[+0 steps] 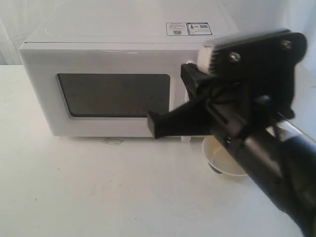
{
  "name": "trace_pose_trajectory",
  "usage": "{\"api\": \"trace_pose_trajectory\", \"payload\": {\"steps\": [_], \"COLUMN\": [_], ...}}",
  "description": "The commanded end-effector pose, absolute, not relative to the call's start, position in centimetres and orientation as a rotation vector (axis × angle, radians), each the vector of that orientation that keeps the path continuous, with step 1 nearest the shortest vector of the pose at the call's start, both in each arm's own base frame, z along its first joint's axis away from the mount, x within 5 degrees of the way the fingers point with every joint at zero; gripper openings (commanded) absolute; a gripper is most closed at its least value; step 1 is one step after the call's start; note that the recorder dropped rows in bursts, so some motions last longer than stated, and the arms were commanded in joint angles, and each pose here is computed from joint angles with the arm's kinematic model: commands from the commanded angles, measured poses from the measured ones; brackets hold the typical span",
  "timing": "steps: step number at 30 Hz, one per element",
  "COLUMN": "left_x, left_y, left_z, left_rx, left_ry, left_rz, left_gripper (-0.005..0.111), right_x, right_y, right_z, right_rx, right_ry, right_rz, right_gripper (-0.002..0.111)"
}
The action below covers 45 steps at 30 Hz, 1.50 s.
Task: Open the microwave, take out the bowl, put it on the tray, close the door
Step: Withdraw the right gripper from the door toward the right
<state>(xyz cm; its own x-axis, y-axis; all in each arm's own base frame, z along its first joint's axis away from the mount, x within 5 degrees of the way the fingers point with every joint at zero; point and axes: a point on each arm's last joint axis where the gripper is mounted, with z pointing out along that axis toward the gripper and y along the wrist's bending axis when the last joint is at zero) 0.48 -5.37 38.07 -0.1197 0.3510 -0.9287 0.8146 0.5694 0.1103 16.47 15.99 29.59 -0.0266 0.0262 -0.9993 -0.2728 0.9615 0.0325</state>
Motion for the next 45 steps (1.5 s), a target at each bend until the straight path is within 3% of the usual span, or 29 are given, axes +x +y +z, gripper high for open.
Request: {"api": "trace_pose_trajectory", "payload": {"steps": [1,12,33,41,45], "left_x": [0.1,0.2,0.1,-1.5,-2.3], "left_y": [-5.4,-5.4,-5.1,-1.7,-1.3], "left_z": [38.2,38.4,38.2,36.7,34.5], "left_rx": [0.962,0.949,0.962,0.445,0.221], "left_ry": [1.688,1.677,1.684,1.750,1.626], "left_rz": [-0.562,-0.564,-0.500,-0.038,-0.095], "left_gripper": [0.000,0.000,0.000,0.000,0.000], "right_x": [13.9,11.5,11.5,11.5,11.5], "right_y": [13.3,9.0,8.7,8.7,8.7], "right_z": [28.8,26.0,25.8,25.8,25.8], "right_rx": [-0.220,-0.134,-0.095,-0.095,-0.095], "right_ry": [1.636,1.784,1.805,1.805,1.805], "right_rz": [0.295,0.374,0.376,0.376,0.376], "right_gripper": [0.000,0.000,0.000,0.000,0.000]}}
